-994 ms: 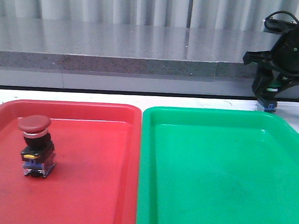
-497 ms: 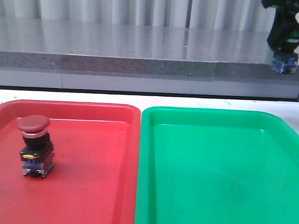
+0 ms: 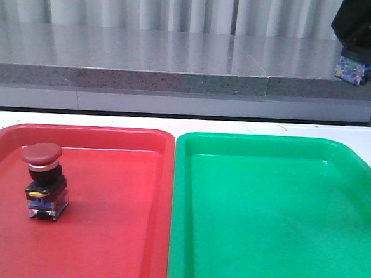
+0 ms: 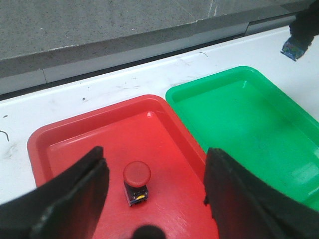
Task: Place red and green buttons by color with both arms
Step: 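Lower the green-capped button into the green tray and open the right gripper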
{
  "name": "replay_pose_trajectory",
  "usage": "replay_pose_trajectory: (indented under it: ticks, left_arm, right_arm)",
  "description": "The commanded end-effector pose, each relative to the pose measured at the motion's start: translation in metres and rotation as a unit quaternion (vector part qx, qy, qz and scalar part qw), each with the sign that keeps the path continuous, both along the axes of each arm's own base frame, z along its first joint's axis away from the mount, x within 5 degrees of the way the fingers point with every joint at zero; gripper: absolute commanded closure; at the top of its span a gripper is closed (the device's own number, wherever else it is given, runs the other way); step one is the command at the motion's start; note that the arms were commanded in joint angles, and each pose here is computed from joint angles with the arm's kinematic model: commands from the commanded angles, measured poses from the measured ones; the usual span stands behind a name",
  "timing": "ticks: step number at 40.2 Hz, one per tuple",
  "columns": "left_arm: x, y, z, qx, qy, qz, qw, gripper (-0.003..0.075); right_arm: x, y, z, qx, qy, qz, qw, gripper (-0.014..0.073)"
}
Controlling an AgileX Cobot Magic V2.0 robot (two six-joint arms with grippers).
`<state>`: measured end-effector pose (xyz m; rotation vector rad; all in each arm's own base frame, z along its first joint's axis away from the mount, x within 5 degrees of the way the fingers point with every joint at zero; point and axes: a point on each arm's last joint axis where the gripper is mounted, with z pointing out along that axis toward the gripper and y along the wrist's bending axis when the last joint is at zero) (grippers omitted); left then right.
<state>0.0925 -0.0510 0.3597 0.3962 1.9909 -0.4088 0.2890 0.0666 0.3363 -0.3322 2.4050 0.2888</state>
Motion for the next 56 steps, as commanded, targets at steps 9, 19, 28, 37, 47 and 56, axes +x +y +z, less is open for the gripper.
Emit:
replay_pose_trajectory:
  ticks: [9, 19, 28, 37, 47, 56]
  left_arm:
    - [0.001, -0.001, 0.014, -0.024, -0.038, -0.001, 0.999, 0.0301]
    - [0.001, -0.001, 0.014, -0.024, -0.038, -0.001, 0.999, 0.0301]
    - [0.001, -0.001, 0.014, -0.024, -0.038, -0.001, 0.999, 0.0301]
    - [0.001, -0.001, 0.014, -0.024, -0.038, -0.001, 0.999, 0.0301]
    - [0.001, -0.001, 0.014, -0.024, -0.038, -0.001, 0.999, 0.0301]
    - [0.001, -0.001, 0.014, -0.024, -0.038, -0.001, 0.999, 0.0301]
  right_arm:
    - [-0.036, 0.026, -0.025, 0.02, -0.041, 0.036, 0.998, 0.0353]
    - [-0.027, 0.037, -0.063, 0.011, -0.031, 0.036, 0.999, 0.0353]
    - [-0.011, 0.042, -0.091, -0.002, 0.001, 0.031, 1.0, 0.0353]
    - [-0.003, 0.043, -0.105, -0.008, 0.012, 0.027, 1.0, 0.0333]
    - [0.005, 0.045, -0.115, -0.01, 0.006, 0.02, 1.0, 0.0299]
    - [0.009, 0.046, -0.123, -0.013, 0.007, 0.016, 1.0, 0.0287]
